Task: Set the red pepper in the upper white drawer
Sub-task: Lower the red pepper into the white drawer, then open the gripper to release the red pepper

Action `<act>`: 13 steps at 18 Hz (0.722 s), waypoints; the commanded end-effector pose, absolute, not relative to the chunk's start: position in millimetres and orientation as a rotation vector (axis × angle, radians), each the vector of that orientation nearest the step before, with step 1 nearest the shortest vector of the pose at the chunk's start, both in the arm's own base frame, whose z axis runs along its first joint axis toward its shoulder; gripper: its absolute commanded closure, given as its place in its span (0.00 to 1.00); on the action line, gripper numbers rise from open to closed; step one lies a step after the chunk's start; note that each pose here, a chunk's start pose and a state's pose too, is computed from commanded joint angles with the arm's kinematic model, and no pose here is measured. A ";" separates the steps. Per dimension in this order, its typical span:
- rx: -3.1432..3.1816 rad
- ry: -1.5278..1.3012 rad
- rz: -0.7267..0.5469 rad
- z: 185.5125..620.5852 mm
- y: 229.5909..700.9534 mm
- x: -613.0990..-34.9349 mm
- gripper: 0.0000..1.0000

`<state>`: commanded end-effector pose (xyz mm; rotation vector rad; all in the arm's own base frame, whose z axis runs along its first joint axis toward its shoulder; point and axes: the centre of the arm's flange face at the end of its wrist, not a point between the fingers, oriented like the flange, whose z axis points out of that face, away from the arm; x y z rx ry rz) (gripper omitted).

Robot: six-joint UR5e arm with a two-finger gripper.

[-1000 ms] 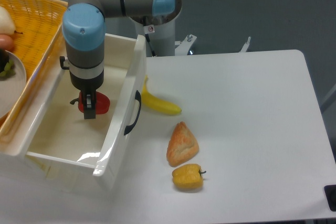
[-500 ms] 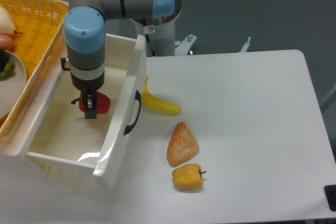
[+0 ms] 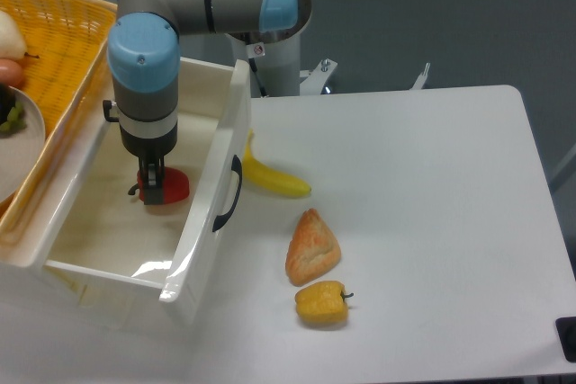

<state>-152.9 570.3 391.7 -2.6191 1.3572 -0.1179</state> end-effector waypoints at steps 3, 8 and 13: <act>-2.612 1.354 -0.098 399.0 570.7 -154.2 0.09; -2.568 1.316 0.023 423.4 577.8 -163.9 0.09; -2.541 1.273 0.116 461.7 565.4 -172.5 0.09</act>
